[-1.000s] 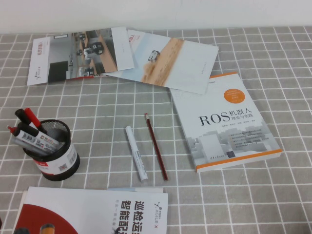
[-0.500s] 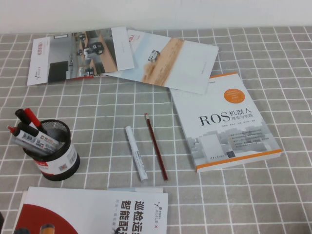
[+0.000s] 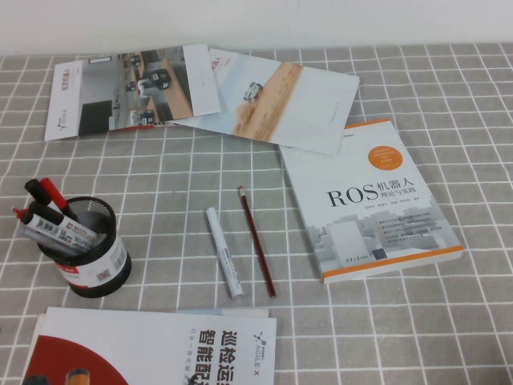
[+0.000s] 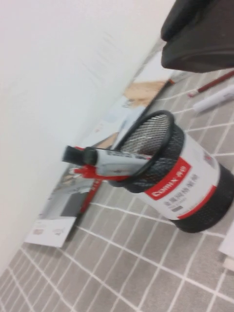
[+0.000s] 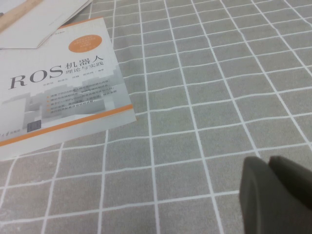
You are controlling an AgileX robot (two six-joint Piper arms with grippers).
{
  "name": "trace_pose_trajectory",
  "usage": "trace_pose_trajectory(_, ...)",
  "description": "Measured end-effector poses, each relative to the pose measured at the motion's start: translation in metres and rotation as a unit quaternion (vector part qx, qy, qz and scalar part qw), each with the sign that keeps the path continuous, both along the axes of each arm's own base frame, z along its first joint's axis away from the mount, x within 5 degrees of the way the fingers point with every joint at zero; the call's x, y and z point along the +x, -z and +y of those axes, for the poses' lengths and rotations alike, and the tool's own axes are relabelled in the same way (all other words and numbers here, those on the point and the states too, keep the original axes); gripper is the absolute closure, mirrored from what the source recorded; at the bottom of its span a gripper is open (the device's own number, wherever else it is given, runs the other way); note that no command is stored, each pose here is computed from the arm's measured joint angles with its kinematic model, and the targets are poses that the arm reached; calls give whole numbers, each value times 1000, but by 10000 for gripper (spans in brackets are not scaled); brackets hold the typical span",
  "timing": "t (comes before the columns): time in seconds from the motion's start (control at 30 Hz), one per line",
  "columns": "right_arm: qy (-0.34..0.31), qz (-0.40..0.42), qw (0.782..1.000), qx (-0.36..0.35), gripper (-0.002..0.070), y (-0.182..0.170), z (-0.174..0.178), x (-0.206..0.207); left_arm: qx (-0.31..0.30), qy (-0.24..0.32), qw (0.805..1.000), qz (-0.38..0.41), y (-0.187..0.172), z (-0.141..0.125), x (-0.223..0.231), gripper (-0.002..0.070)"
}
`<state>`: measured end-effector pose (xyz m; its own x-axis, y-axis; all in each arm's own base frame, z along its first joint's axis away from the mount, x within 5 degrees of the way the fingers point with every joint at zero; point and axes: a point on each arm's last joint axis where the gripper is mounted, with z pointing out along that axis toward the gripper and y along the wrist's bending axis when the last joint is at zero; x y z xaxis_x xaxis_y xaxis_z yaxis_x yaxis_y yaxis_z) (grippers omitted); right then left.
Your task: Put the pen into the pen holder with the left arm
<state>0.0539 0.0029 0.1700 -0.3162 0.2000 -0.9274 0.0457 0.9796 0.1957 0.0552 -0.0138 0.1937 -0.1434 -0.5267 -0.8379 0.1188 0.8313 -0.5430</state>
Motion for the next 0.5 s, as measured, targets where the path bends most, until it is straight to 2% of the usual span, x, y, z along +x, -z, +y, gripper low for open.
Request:
trace_pose_trajectory(0.4, -1, 0, 1000, 0, 691, 0, 0, 0, -13, 2, 1000, -1, -2, 0, 0, 678)
trace_pose_trajectory(0.5, -1, 0, 1000, 0, 691, 0, 0, 0, -12, 20, 1000, -10, -20, -3, -4, 678)
